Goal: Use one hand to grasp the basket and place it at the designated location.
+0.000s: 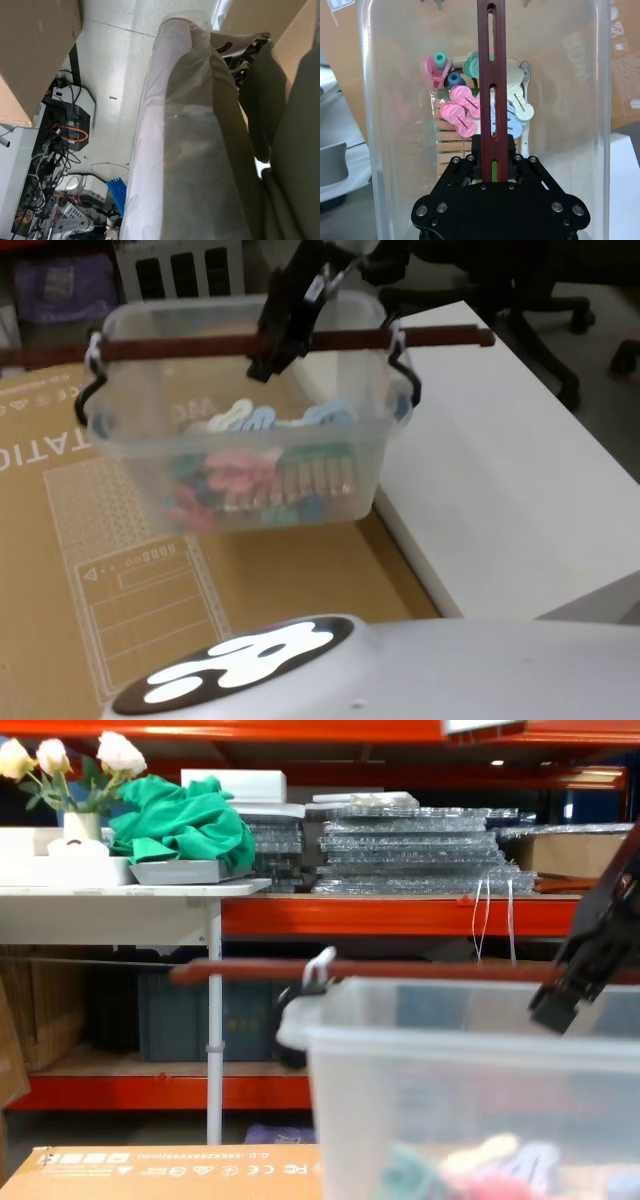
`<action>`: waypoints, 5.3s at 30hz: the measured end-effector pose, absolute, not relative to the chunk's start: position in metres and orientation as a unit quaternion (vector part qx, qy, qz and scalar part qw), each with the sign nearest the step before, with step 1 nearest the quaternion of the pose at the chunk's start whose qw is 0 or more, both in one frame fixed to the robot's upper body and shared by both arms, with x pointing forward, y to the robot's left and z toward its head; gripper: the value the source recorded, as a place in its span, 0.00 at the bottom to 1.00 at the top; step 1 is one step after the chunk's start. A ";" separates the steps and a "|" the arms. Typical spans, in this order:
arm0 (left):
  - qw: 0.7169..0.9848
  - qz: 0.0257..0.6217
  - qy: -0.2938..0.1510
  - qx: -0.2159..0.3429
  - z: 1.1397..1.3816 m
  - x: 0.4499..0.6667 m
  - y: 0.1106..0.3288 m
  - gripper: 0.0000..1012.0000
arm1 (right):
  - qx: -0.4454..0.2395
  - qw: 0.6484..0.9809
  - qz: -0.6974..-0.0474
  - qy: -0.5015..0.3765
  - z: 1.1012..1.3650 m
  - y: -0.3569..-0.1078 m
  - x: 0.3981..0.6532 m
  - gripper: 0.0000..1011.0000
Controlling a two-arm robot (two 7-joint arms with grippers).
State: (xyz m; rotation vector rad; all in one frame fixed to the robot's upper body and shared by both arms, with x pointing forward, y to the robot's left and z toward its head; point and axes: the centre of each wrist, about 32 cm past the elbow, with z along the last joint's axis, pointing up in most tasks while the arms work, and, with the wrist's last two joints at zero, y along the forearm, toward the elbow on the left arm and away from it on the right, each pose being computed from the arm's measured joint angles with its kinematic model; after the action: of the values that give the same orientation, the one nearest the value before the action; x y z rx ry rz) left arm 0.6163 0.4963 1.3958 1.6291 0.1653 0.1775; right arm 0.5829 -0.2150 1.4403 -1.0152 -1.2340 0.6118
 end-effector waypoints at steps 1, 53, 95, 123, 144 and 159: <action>0.680 0.079 0.074 0.726 1.396 0.616 0.496 0.00 | -0.450 0.659 0.265 -0.542 1.442 -0.219 0.584 0.23; 0.680 0.079 0.074 0.726 1.396 0.616 0.496 0.00 | -0.591 0.715 0.000 -0.374 1.489 -0.386 0.595 0.23; 0.680 0.079 0.074 0.726 1.396 0.616 0.496 0.00 | -0.678 0.705 -0.114 -0.173 1.448 -0.442 0.594 0.23; 0.680 0.079 0.074 0.726 1.396 0.616 0.496 0.00 | -0.683 0.713 -0.075 -0.142 1.401 -0.420 0.599 0.23; 0.680 0.079 0.074 0.726 1.396 0.616 0.496 0.00 | -0.688 0.717 -0.051 -0.104 1.376 -0.423 0.617 0.23; 0.680 0.079 0.074 0.726 1.396 0.616 0.496 0.00 | -0.679 0.725 -0.039 -0.110 1.381 -0.427 0.614 0.39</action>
State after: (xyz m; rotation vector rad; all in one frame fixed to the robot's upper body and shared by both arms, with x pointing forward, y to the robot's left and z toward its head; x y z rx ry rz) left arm 0.6163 0.4963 1.3958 1.6291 0.1654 0.1776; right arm 0.6136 -0.4268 1.3808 -1.4988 -0.2429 -0.0867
